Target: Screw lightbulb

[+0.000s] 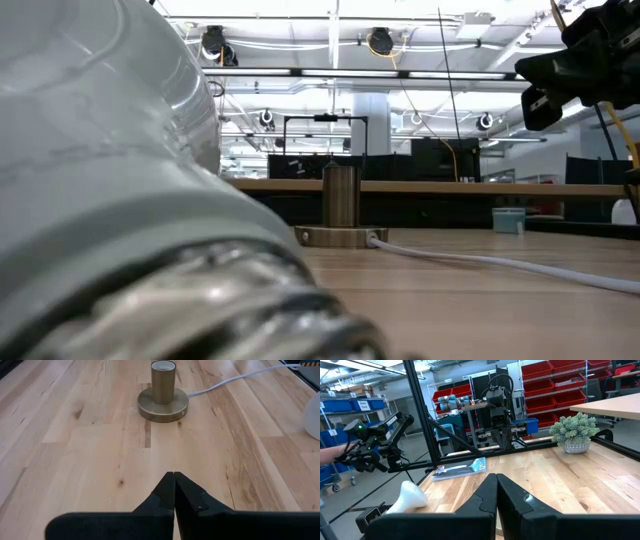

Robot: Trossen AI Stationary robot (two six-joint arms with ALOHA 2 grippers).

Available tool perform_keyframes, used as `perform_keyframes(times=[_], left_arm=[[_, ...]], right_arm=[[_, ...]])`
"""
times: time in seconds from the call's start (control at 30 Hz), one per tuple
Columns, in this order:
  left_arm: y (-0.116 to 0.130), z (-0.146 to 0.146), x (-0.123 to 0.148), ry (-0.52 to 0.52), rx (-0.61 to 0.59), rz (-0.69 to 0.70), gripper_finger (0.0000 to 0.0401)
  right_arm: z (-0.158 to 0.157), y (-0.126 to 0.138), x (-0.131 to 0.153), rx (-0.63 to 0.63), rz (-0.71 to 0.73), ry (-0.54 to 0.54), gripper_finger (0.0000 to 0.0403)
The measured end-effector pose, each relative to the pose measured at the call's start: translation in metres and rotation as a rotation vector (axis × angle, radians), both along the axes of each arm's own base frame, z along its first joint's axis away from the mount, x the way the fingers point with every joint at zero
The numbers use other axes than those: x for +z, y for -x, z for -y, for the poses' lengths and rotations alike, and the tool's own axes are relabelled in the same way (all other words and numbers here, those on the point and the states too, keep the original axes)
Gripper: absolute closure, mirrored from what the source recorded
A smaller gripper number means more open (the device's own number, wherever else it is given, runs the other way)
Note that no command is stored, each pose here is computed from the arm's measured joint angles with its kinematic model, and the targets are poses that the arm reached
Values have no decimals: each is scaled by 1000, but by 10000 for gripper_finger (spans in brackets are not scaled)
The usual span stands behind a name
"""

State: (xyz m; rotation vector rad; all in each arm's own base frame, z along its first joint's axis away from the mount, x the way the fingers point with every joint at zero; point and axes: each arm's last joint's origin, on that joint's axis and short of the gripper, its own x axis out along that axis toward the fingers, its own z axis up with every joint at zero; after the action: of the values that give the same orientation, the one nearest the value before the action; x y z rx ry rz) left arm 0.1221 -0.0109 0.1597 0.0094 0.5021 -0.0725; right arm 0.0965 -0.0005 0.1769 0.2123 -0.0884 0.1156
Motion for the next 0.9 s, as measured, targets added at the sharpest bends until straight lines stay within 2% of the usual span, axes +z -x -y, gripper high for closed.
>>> perform_keyframes(times=[0.47, 0.57, 0.8, 0.9], left_arm=[[0, 0, 0, 9, 5, -1, 401], [0, 0, 0, 124, 50, -5, 401], [-1, 1, 1, 532, 255, -34, 401], [-1, 0, 1, 584, 304, -32, 401]], right_arm=[[0, 0, 0, 0, 0, 0, 403], [0, 0, 0, 0, 0, 0, 403], [0, 0, 0, 0, 0, 0, 403], [0, 0, 0, 0, 0, 0, 403]])
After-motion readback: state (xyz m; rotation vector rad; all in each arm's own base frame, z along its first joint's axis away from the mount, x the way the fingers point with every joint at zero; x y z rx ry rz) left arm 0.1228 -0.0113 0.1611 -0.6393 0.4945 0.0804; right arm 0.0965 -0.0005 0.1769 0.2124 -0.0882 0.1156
